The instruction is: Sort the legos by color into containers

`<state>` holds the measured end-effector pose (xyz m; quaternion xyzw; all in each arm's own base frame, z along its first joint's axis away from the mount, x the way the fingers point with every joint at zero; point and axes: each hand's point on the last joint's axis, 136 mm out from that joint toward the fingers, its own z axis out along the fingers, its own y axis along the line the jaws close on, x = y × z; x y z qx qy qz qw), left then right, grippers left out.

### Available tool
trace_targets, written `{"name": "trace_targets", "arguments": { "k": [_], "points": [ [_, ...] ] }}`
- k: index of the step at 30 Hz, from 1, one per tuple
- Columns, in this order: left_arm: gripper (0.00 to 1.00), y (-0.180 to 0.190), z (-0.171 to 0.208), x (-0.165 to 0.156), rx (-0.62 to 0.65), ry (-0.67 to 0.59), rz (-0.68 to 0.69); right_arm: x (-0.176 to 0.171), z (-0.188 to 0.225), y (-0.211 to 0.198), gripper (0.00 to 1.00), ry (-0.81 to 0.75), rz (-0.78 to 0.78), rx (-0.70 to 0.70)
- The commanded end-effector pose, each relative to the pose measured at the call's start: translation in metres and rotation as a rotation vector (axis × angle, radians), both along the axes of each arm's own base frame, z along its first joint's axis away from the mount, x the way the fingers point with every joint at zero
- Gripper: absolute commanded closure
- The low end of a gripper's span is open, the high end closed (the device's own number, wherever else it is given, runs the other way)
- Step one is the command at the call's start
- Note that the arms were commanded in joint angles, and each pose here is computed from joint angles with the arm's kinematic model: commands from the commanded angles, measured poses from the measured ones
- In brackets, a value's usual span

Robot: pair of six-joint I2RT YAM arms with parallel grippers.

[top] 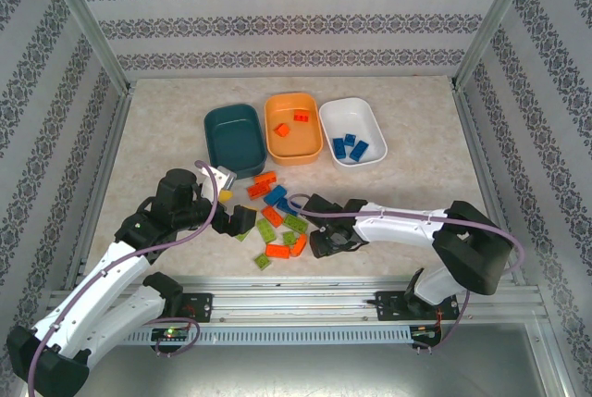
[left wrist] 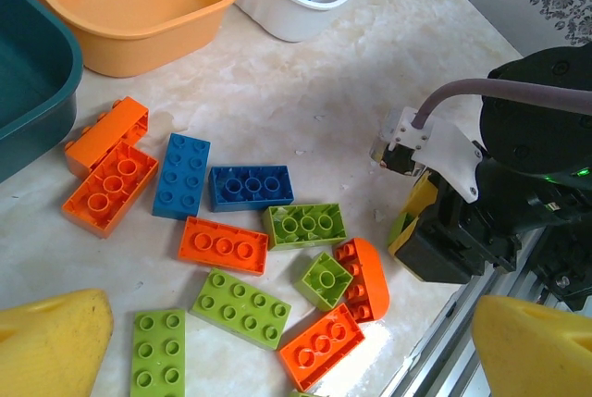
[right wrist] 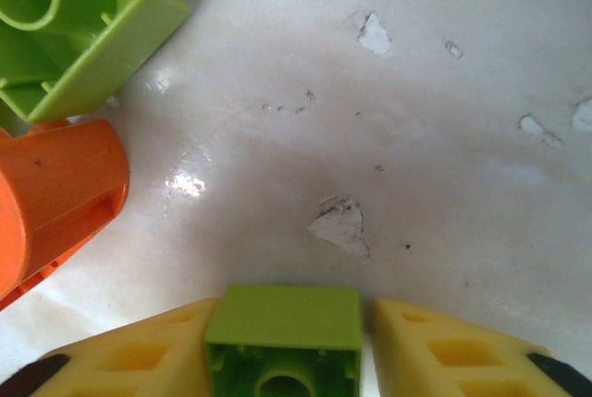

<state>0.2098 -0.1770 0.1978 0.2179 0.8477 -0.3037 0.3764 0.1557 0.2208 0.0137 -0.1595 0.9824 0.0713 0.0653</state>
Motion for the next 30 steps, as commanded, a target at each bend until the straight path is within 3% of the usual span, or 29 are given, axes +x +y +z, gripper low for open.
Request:
{"name": "trace_targets", "arguments": {
  "k": [1, 6, 13, 21, 27, 30],
  "points": [
    [0.00, 0.001, 0.003, -0.001, 0.007, -0.014, -0.007, 0.004, 0.005, -0.002, 0.61, -0.028, -0.007, -0.030],
    [0.00, 0.001, 0.005, -0.001, 0.003, -0.022, -0.006, 0.010, 0.021, 0.001, 0.68, -0.067, -0.015, 0.000],
    [0.00, 0.020, 0.015, 0.006, 0.065, -0.084, 0.091, 0.035, 0.066, 0.014, 0.68, -0.136, -0.031, 0.120],
    [0.00, 0.081, 0.046, 0.012, 0.155, -0.295, 0.384, 0.110, 0.137, 0.066, 0.68, -0.187, -0.073, 0.463],
    [0.00, 0.094, 0.048, 0.012, 0.183, -0.316, 0.441, 0.177, 0.165, 0.124, 0.69, -0.177, -0.076, 0.656],
    [0.00, 0.093, 0.045, 0.013, 0.193, -0.304, 0.437, 0.211, 0.167, 0.150, 0.70, -0.175, -0.077, 0.686]
  ]
}}
